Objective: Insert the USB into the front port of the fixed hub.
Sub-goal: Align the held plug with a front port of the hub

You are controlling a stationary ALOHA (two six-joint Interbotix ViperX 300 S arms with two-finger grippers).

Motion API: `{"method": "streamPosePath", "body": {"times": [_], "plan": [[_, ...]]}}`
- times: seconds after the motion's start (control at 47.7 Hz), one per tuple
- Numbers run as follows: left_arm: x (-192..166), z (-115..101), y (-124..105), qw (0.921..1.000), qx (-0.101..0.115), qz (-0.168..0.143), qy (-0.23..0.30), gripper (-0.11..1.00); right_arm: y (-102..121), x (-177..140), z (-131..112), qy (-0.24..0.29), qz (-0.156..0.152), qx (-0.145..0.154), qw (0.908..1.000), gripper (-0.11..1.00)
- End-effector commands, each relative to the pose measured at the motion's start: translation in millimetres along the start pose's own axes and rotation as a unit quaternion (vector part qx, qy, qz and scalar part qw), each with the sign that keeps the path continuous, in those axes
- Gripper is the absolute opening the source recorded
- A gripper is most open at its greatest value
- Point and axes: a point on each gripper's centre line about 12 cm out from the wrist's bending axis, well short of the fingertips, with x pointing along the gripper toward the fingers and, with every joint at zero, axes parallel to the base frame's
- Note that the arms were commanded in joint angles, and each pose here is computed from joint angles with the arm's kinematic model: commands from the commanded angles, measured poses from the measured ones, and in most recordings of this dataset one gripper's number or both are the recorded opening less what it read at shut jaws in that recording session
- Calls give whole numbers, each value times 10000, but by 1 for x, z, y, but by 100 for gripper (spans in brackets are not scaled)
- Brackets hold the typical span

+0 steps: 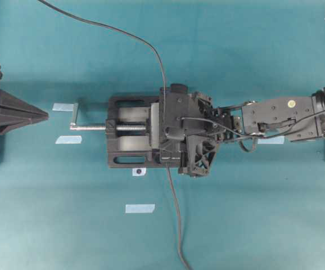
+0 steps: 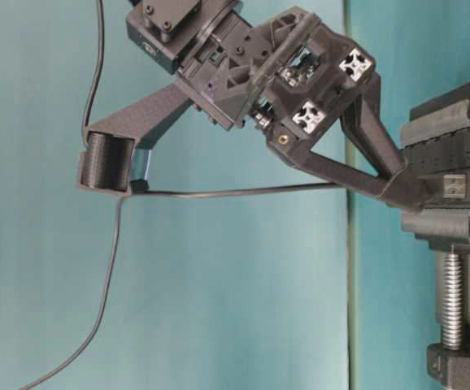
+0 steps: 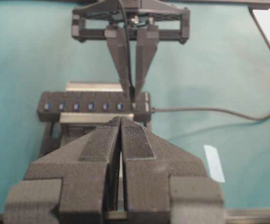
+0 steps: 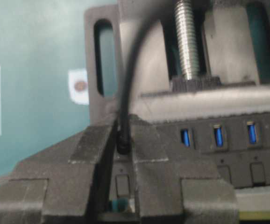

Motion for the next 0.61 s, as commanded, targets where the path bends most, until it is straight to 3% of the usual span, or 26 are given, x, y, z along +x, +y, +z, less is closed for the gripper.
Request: {"method": "streamPosePath", "body": {"times": [0.0, 0.587], "plan": [[1, 5, 0, 10000, -6, -10, -84, 0, -1, -5, 12, -163, -1, -35, 9999, 9], [-1, 3, 0, 10000, -8, -2, -92, 0, 11, 5, 4, -35, 93, -57, 9999, 9]]}}
